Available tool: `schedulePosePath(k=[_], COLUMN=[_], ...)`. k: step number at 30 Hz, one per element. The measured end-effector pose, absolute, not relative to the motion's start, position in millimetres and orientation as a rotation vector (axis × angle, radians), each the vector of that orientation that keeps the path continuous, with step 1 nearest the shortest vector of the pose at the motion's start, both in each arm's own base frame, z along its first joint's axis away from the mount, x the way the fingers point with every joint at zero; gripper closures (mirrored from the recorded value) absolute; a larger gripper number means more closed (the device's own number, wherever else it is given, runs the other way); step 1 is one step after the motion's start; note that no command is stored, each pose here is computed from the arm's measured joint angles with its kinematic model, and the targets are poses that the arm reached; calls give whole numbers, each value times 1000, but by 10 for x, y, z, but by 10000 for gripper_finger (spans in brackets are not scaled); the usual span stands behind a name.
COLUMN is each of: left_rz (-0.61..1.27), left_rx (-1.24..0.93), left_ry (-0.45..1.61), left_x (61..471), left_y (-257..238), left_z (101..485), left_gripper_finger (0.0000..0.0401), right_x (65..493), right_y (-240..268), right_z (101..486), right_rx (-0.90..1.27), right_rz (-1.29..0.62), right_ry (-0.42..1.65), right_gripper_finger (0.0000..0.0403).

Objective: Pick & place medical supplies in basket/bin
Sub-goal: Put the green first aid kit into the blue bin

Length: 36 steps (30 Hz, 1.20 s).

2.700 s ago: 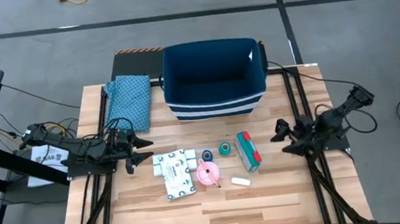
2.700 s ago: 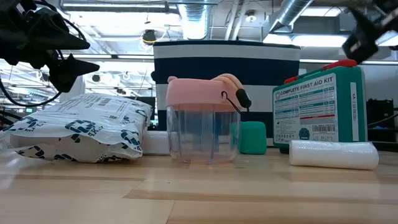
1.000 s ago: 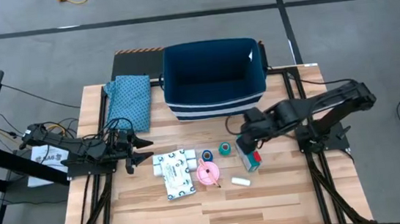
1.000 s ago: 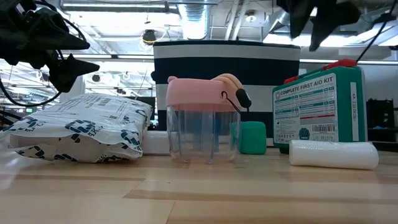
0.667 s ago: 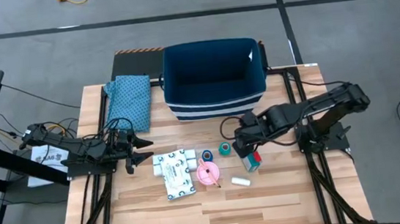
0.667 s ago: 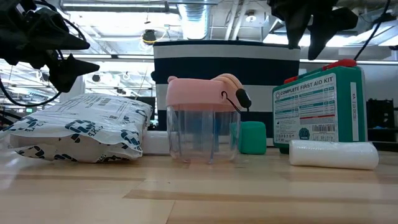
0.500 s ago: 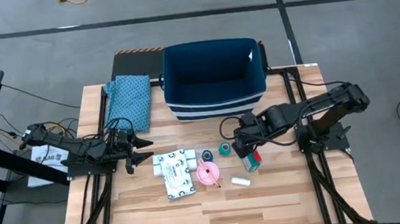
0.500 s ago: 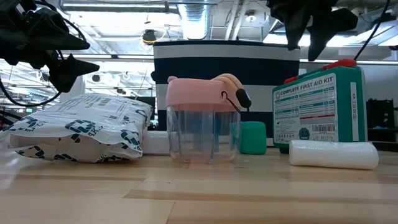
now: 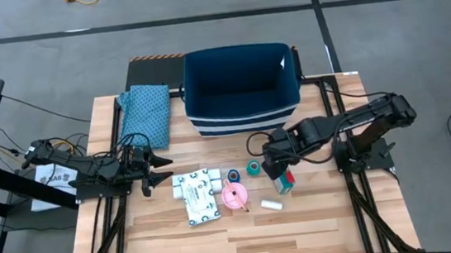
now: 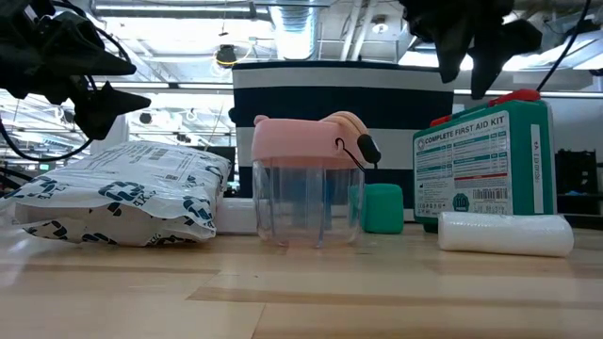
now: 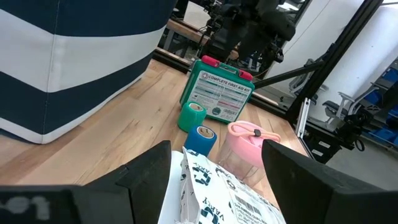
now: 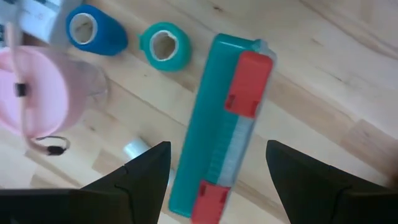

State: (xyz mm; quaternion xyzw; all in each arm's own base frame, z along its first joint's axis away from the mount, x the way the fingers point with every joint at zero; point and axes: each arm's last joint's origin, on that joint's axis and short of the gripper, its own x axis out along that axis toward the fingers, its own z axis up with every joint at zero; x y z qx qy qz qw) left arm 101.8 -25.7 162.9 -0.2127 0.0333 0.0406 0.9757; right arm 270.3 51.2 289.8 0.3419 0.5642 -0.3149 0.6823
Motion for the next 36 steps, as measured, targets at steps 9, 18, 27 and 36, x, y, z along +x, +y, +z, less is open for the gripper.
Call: schedulePosePath(k=[9,18,27,36], left_rz=[82,81,81,81], left_rx=[-429,-430,-430,-430], left_ry=[67,64,63,63], left_x=[1018,1018,1018,1018], left_y=[-257,-257,-257,-257], left_z=[1629,1632,1633,1634], left_gripper_finger=[160,160,160,160], right_x=[2698,2890,2957,3036], right_y=[507,555,571,561], right_z=[2871,2553,2441,2336], right_rx=[748,674,631,587], right_rz=[-706,-713,-687,-646], right_ry=[1283,1417,1463,1488], right_gripper_finger=[147,147,147,147])
